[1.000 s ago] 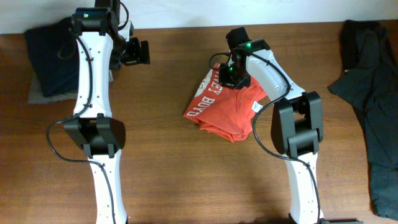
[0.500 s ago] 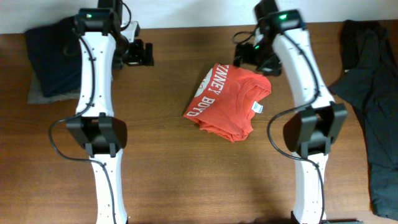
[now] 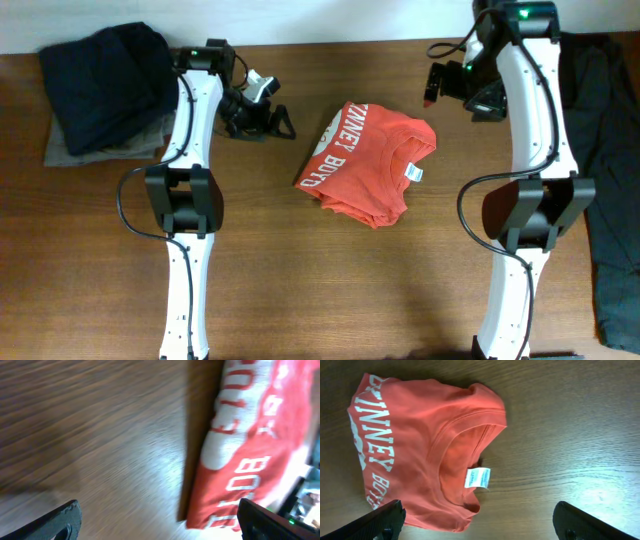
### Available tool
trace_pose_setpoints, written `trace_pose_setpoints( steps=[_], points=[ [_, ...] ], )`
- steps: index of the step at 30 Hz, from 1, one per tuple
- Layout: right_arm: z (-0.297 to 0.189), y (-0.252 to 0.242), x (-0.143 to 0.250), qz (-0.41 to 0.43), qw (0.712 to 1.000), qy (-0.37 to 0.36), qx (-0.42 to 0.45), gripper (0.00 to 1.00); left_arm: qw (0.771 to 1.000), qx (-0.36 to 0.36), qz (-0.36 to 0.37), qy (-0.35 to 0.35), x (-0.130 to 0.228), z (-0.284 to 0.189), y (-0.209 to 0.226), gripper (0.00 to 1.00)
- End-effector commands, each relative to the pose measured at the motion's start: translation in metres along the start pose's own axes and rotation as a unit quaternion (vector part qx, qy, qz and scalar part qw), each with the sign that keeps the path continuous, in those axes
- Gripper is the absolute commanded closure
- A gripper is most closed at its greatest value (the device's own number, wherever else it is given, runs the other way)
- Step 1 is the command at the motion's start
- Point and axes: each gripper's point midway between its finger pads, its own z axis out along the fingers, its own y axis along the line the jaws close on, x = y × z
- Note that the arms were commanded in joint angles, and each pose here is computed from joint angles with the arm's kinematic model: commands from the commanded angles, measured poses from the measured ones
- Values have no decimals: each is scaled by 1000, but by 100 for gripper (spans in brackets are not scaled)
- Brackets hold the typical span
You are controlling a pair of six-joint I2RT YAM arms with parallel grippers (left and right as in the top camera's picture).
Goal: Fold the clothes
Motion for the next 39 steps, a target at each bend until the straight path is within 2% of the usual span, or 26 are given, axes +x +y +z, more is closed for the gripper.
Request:
trace_pose_setpoints(
  steps=[1,16,28,29,31,34,35,39],
  points=[
    [-9,0,-1,-19,1000,-12,2,1,997,56,38,-25,-10,2,-19,1],
    [-9,1,-3,-20,1000,-17,1,1,992,121,27,39,6,81,-46,1],
    [-9,1,-3,-20,1000,-16,1,1,986,132,62,81,19,123,-88,2],
    [-9,1,-3,-20,1000,-16,1,1,986,132,65,82,20,124,-90,10],
    [-9,1,-2,-20,1000,-15,1,1,985,132,71,83,20,127,-94,31],
    [-9,0,-2,-20,1000,-14,1,1,985,132,73,81,19,128,-94,42],
    [-9,0,-2,-20,1000,-14,1,1,985,132,74,79,18,128,-93,53],
    [-9,0,0,-19,1000,-10,2,1,986,131,79,71,14,127,-91,73]
  ],
)
